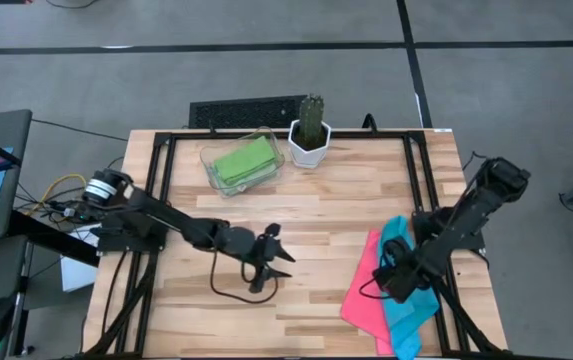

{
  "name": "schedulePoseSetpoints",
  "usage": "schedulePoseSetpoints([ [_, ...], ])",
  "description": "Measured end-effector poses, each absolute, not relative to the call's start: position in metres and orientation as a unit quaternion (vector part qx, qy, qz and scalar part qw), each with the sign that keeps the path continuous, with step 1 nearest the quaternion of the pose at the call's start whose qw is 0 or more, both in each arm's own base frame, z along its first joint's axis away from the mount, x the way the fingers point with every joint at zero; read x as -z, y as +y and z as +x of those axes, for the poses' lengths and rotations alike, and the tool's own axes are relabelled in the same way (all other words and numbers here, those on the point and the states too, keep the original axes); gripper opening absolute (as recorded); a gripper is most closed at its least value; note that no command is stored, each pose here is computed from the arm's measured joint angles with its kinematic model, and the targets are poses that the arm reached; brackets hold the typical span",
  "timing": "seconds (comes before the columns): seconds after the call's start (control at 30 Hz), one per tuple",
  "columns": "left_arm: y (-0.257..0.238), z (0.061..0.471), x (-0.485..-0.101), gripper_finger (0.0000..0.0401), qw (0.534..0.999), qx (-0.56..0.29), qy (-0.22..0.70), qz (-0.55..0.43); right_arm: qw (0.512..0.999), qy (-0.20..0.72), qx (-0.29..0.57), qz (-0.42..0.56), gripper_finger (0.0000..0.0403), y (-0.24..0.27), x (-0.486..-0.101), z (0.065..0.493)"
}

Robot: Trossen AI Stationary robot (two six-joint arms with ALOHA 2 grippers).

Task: Fold microfiber towels
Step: Fold the blue microfiber towel

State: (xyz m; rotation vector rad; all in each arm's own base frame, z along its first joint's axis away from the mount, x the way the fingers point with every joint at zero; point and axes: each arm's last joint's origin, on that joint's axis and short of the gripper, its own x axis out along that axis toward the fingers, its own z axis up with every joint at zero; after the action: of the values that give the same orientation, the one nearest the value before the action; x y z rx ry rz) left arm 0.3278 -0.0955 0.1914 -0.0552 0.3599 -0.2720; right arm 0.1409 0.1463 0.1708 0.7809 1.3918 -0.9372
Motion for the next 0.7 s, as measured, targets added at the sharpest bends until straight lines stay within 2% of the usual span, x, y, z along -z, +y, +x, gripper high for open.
schedulePoseSetpoints([
  [0.37, -0.091, 0.346, -0.204, 0.0188, 0.977, 0.144, 0.157, -0.006, 0.587, 0.608, 0.425, 0.323, 0.0194, 0.154, -0.146, 0.144],
  [0.7, -0.091, 0.345, -0.201, 0.0188, 0.973, 0.143, 0.178, -0.004, 0.584, 0.622, 0.411, 0.32, 0.0052, 0.156, -0.151, 0.138],
])
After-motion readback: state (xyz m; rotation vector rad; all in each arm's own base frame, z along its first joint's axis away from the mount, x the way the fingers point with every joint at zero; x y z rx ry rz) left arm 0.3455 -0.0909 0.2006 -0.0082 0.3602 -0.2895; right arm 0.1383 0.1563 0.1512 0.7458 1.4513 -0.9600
